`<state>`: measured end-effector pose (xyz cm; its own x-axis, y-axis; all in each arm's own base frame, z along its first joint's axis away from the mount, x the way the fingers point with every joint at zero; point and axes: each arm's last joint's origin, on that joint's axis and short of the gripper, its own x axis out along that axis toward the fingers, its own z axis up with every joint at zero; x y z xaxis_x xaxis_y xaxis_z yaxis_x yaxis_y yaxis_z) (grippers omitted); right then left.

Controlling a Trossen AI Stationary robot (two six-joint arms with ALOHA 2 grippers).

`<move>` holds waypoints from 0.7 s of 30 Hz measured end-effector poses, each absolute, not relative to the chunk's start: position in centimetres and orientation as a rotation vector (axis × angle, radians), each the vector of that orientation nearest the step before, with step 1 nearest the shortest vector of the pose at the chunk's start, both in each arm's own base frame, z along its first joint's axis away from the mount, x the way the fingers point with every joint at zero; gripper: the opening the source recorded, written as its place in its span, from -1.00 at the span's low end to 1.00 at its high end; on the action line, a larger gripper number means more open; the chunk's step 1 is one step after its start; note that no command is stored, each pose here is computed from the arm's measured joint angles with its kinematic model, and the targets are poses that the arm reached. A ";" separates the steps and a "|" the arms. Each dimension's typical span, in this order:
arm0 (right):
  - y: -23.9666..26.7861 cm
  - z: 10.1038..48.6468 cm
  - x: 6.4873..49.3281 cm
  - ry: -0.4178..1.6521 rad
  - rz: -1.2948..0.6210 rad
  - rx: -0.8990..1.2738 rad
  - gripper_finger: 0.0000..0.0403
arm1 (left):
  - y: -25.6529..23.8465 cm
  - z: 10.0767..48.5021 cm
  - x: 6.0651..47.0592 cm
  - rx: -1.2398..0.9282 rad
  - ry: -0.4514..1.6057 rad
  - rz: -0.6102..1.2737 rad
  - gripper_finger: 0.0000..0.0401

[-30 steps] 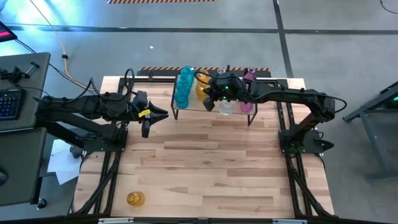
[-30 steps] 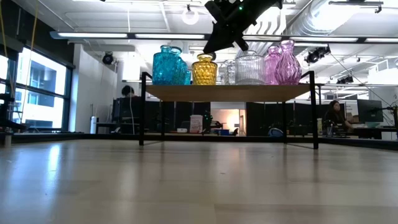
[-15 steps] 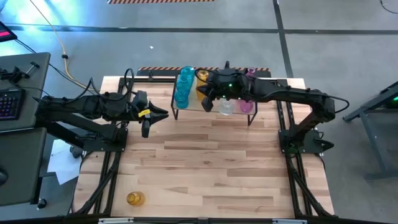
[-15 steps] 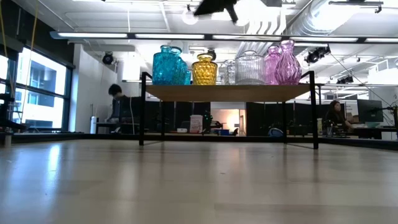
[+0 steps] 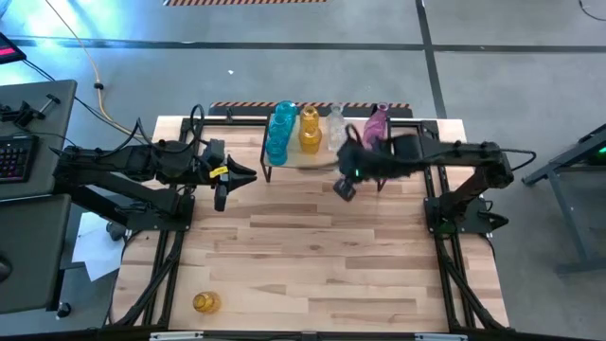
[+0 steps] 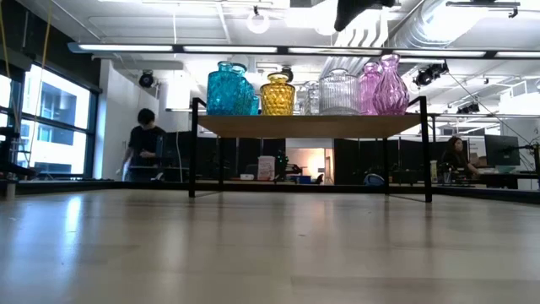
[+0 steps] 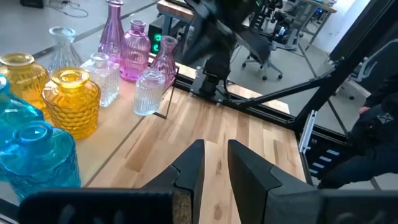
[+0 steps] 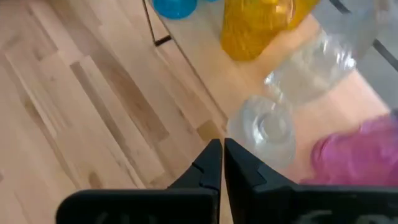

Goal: Sort vases onto shelf
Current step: Adjust the transparent vase on the shelf

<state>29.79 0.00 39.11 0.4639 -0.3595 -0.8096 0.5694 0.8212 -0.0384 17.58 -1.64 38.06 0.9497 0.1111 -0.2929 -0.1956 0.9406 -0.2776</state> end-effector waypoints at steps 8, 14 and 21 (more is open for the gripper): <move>5.5 37.6 29.0 0.750 -0.796 0.301 -1.00 | -1.7 38.1 17.6 -0.284 0.275 0.135 -0.69; 9.0 35.3 27.6 0.569 -0.930 0.385 -1.00 | -1.7 38.2 17.6 -0.283 0.275 0.126 -0.69; 11.1 30.6 26.8 0.460 -0.992 0.514 -1.00 | -1.8 38.2 17.6 -0.263 0.281 0.092 -0.69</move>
<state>26.77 11.12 30.61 0.4712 -0.6631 -0.5816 0.8722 0.4483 0.1956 17.62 -1.82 38.16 0.9569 0.0531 -0.2854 -0.1260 0.9616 -0.2437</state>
